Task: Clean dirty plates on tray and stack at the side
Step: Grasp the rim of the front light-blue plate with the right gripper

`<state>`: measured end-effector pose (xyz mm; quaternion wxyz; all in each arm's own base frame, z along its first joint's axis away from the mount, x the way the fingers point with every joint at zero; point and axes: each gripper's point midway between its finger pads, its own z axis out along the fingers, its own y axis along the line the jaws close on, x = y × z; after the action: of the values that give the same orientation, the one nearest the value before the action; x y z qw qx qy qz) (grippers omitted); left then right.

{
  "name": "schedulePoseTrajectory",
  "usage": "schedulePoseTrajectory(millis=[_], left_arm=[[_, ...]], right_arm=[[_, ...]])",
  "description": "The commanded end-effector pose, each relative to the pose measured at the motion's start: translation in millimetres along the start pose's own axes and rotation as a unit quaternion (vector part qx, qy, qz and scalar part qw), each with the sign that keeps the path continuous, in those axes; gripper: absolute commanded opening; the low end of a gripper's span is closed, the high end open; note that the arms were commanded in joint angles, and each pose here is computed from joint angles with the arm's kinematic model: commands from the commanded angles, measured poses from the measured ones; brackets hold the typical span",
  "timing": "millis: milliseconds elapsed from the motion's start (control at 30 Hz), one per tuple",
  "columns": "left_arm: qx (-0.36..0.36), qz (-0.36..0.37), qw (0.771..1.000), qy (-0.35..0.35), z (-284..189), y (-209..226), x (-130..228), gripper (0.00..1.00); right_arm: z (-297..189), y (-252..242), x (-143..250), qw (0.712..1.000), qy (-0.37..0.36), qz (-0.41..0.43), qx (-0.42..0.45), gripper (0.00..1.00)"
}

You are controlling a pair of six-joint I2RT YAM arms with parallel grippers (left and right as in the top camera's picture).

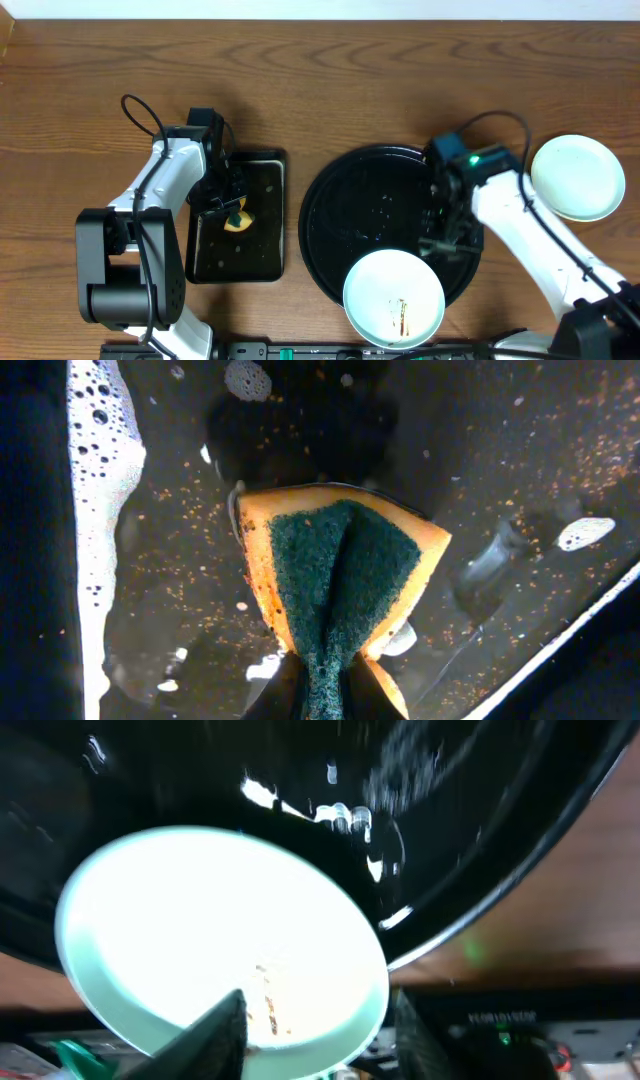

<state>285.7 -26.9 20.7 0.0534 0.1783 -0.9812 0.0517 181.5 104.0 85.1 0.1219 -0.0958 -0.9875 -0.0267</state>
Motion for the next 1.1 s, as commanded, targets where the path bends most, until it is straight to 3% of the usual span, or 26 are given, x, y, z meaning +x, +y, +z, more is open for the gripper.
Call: schedulePoseTrajectory(millis=[0,500,800,867,900,1067], left_arm=[[0.000,0.009,1.000,0.000,-1.0,1.4,1.5,0.08],[0.000,0.009,1.000,-0.001,-1.0,1.3,1.3,0.08],[0.000,0.009,1.000,-0.001,-1.0,1.3,1.4,0.08],[0.000,0.008,1.000,-0.001,-1.0,1.2,1.4,0.08],[0.002,0.009,1.000,0.000,-1.0,0.5,1.7,0.08],[0.012,0.009,1.000,0.004,-1.1,-2.9,2.9,0.08]], right_arm=[[5.7,-1.0,20.9,1.000,0.003,0.010,-0.001,0.51],[58.8,-28.4,71.7,0.997,0.070,0.025,0.008,0.57],[81.7,-16.5,68.7,0.997,0.066,0.024,-0.038,0.29],[84.1,-12.5,66.1,0.997,0.061,0.022,-0.050,0.16],[84.9,-10.3,63.7,0.997,0.056,0.021,-0.055,0.02],[85.3,-2.0,49.0,0.997,0.025,0.015,-0.071,0.01]])
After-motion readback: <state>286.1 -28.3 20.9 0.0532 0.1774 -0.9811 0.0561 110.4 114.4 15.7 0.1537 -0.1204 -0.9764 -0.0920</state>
